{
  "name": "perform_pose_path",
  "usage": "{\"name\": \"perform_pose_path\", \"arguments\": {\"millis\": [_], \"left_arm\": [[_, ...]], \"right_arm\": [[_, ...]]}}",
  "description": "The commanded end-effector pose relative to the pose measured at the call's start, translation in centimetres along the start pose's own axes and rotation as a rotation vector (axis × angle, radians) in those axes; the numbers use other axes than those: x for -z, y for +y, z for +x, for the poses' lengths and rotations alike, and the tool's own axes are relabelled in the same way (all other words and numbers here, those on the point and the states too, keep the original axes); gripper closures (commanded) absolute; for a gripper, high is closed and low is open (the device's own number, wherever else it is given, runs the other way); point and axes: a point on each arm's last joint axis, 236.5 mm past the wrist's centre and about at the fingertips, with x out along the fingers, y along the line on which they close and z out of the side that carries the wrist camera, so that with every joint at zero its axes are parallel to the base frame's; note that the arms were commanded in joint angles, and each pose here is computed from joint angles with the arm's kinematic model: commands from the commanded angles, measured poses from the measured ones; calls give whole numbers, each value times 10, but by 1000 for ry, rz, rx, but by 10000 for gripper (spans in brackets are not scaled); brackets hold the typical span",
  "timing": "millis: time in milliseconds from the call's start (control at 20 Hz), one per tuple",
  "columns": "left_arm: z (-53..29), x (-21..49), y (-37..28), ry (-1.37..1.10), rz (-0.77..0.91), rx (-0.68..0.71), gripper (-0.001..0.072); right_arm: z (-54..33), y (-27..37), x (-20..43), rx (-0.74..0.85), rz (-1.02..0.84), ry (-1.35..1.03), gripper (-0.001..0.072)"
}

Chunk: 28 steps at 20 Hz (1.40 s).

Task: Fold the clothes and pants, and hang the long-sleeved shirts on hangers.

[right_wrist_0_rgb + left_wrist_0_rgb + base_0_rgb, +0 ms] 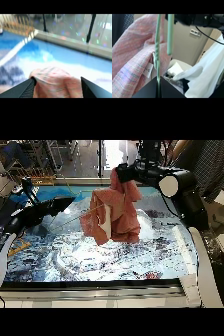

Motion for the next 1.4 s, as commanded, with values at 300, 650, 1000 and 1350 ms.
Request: {"name": "perform_pose_path", "arguments": {"millis": [300, 650, 1000, 1350], "left_arm": [[0, -5, 8, -21, -12, -35, 699], [2, -4, 10, -21, -14, -41, 699], [2, -4, 10, -20, -14, -40, 699], [-1, 33, 14, 138, -4, -60, 699]], "right_arm": [[-61, -8, 126, 3, 3, 596, 155], [-14, 64, 111, -129, -30, 450, 61], [71, 65, 141, -93, -59, 398, 307], [40, 132, 87, -215, -311, 234, 696]]}}
